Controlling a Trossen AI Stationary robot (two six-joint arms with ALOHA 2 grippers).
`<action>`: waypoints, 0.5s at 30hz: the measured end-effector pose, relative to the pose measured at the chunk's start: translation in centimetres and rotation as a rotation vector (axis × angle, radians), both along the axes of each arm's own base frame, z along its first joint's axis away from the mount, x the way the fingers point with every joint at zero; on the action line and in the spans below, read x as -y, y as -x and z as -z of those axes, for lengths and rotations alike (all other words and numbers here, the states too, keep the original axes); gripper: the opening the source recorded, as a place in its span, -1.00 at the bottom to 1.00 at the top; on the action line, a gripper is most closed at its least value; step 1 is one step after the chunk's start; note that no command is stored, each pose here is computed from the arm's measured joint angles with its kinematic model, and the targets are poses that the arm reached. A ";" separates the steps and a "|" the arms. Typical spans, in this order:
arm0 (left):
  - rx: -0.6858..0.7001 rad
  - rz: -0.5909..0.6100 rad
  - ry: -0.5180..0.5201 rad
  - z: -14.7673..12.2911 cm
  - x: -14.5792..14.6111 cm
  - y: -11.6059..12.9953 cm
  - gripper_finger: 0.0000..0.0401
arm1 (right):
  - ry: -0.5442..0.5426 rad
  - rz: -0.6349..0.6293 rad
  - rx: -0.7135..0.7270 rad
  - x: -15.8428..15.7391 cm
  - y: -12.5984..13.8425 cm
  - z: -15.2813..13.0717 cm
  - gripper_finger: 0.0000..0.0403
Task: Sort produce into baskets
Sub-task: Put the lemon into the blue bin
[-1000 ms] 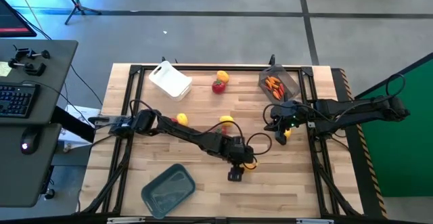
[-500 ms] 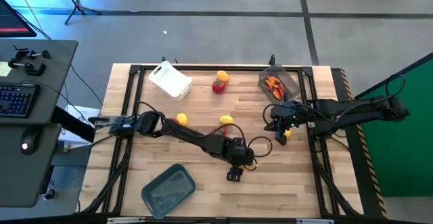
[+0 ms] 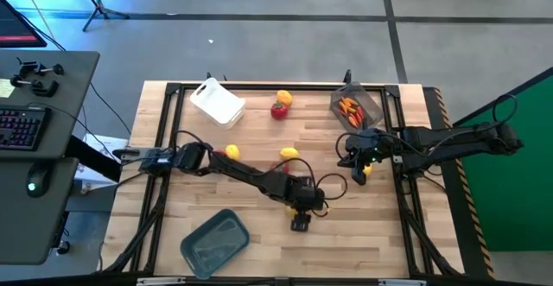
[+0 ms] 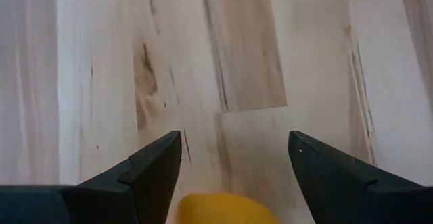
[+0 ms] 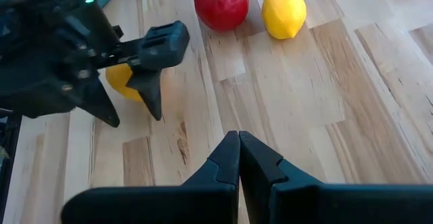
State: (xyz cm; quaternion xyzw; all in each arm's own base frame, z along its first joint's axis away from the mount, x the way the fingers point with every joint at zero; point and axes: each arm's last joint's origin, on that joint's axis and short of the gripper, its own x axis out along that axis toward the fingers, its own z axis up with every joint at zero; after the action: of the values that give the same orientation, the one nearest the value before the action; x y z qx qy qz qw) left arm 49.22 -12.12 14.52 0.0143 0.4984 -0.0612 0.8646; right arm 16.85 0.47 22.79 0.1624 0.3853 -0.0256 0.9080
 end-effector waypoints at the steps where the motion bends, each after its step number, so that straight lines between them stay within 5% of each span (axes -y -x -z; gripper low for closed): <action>1: -0.004 -0.021 0.027 -0.1 -0.2 0.0 0.27 | 0.001 -0.001 -0.001 0.0 0.0 0.0 -1.00; 9: -0.035 -0.248 0.182 -2.9 -1.5 0.6 0.26 | 0.019 -0.016 0.002 0.0 0.0 0.0 -1.00; 15: -0.144 -0.574 0.364 -5.0 -1.4 2.0 0.26 | 0.021 -0.018 0.001 0.0 0.0 0.0 -1.00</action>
State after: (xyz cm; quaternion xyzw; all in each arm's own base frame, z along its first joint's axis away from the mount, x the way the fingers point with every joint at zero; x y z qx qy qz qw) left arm 47.19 -10.74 19.53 -0.2855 0.5227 0.0959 0.7975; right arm 16.85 0.46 22.78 0.1494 0.3860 -0.0214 0.9101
